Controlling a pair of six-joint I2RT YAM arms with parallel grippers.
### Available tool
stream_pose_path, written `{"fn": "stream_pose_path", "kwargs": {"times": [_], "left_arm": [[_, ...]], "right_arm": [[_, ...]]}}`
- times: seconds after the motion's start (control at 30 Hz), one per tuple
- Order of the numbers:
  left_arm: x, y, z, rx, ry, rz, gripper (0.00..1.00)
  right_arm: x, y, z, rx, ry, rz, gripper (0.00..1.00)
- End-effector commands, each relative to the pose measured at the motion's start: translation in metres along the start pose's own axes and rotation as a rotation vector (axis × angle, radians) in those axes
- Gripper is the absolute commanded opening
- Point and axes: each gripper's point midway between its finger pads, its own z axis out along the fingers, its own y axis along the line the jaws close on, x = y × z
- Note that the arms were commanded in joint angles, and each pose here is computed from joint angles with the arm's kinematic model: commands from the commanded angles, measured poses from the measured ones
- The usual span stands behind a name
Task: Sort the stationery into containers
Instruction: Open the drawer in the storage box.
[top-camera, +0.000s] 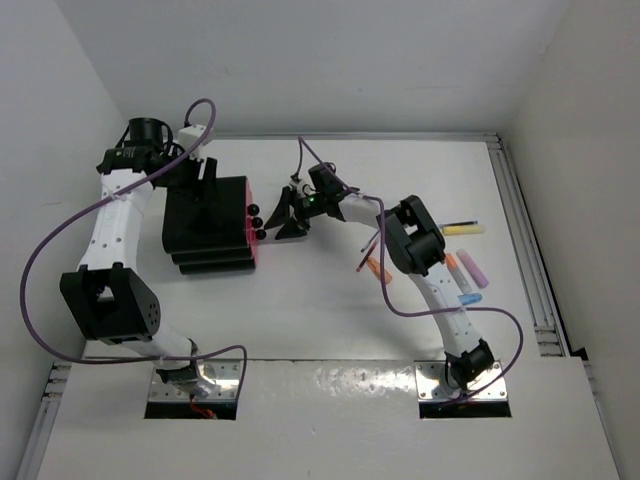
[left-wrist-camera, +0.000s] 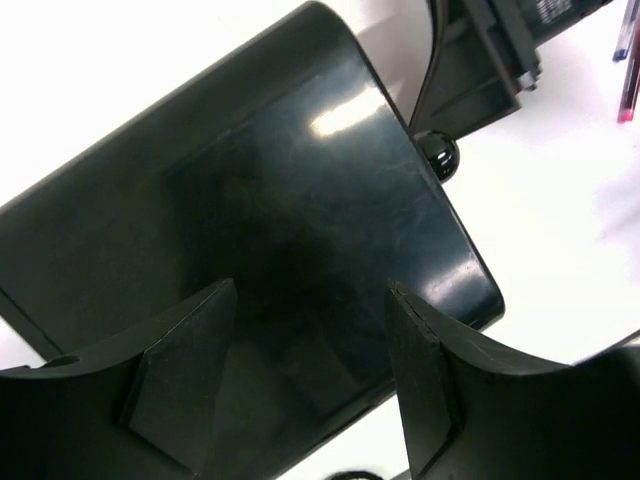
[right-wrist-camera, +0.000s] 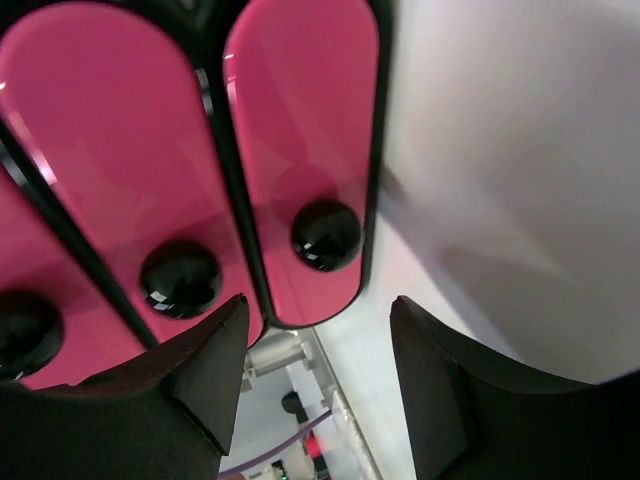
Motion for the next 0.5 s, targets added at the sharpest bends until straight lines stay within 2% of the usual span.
{"fn": "stream_pose_path", "kwargs": {"times": [0.0, 0.33, 0.47], "left_arm": [[-0.011, -0.002, 0.006, -0.007, -0.04, 0.014, 0.67], [0.004, 0.0, 0.019, -0.005, -0.002, 0.005, 0.66], [0.012, 0.001, 0.025, 0.0, 0.016, -0.008, 0.66]], "right_arm": [[-0.006, 0.014, 0.008, -0.021, -0.01, -0.045, 0.59], [0.002, 0.01, 0.034, -0.033, 0.015, -0.054, 0.58], [0.001, 0.007, 0.037, -0.026, 0.01, -0.049, 0.53]]}}
